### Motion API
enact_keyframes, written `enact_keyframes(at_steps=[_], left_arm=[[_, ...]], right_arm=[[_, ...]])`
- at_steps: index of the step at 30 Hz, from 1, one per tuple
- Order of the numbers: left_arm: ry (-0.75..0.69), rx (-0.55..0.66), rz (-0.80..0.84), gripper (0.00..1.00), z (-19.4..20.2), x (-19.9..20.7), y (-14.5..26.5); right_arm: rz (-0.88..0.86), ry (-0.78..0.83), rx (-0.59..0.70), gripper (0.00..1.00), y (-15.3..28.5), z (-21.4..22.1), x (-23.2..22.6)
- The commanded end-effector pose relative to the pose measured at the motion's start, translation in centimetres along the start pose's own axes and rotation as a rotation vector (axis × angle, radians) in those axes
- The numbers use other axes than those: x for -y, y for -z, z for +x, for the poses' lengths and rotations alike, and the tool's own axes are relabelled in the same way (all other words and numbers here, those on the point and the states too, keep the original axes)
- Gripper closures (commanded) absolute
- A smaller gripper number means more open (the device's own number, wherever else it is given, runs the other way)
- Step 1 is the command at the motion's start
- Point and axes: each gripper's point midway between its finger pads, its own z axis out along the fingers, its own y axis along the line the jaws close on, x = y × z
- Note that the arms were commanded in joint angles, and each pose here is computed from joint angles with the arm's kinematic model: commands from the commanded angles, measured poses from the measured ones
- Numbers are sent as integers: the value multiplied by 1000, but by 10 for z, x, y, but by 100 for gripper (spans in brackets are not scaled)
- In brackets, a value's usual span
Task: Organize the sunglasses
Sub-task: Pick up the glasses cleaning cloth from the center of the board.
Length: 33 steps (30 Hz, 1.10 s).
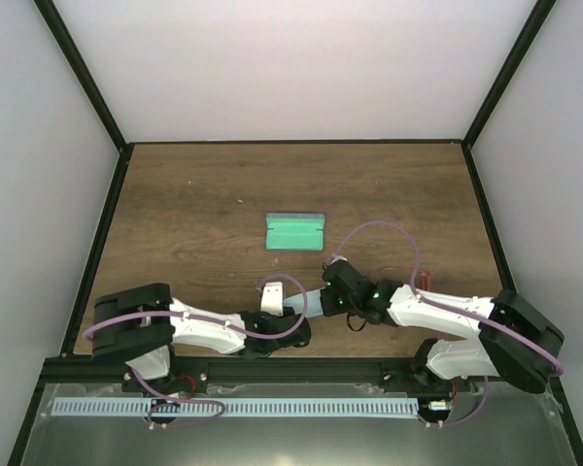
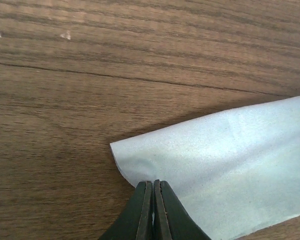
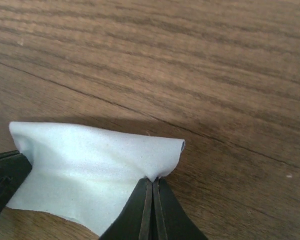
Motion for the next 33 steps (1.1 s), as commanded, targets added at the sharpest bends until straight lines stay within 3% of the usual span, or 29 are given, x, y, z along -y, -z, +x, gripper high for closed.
enact_keyframes(at_steps=[1,19,33], left_arm=[[-47,13,-41,94,-13,-8,6],[-81,146,18,93,-91,23,17],[-76,186,-10,93,-131,10,-6]], right_arm=[[-11,20,34,99,6,-22,-15],[45,60,48,99,-7,-73,-38],[95,21,81,99,-15,-129,-26]])
